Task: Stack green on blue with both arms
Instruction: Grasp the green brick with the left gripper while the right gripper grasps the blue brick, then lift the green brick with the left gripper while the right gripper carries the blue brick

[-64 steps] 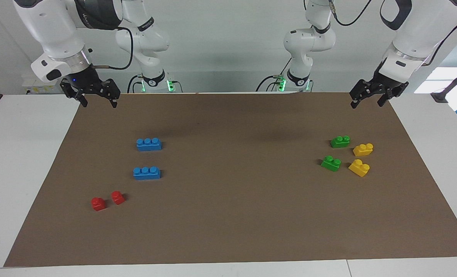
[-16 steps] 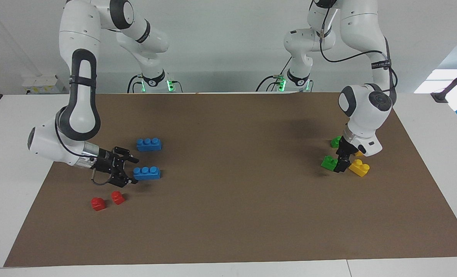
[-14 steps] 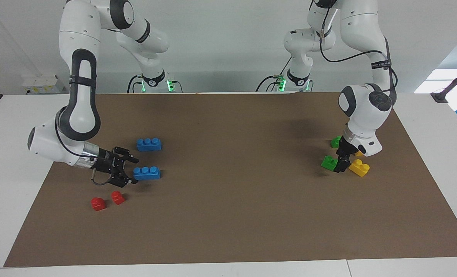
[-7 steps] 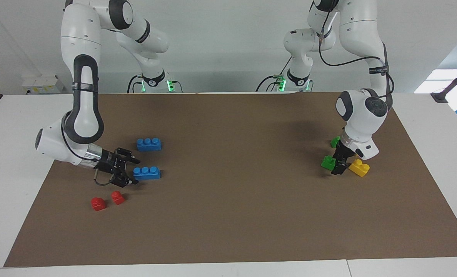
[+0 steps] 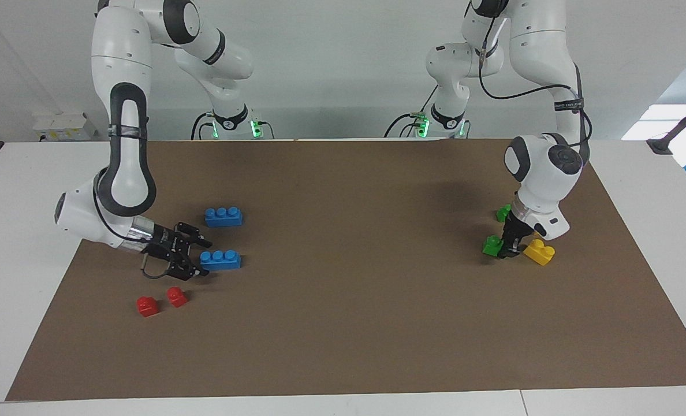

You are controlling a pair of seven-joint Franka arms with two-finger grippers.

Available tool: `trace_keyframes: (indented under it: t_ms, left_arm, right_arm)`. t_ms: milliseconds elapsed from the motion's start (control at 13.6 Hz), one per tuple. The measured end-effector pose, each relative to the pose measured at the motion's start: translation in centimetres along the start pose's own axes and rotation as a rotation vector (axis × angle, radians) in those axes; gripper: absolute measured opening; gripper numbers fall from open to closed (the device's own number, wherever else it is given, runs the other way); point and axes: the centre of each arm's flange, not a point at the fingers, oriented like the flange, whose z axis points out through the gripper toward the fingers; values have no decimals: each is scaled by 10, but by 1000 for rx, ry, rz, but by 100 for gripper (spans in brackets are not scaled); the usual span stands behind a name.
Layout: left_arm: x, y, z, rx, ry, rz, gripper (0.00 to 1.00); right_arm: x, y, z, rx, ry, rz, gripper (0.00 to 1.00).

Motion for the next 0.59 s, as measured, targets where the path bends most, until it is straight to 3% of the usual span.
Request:
trace_keyframes:
  t_ms: [221, 590]
  left_arm:
    - [2, 10, -13, -15, 5, 3, 34]
    - [-18, 54, -79, 22, -22, 33, 34]
  right_arm:
    - [0, 0, 0, 0, 0, -6, 35]
    - [-24, -13, 4, 13, 23, -93, 34]
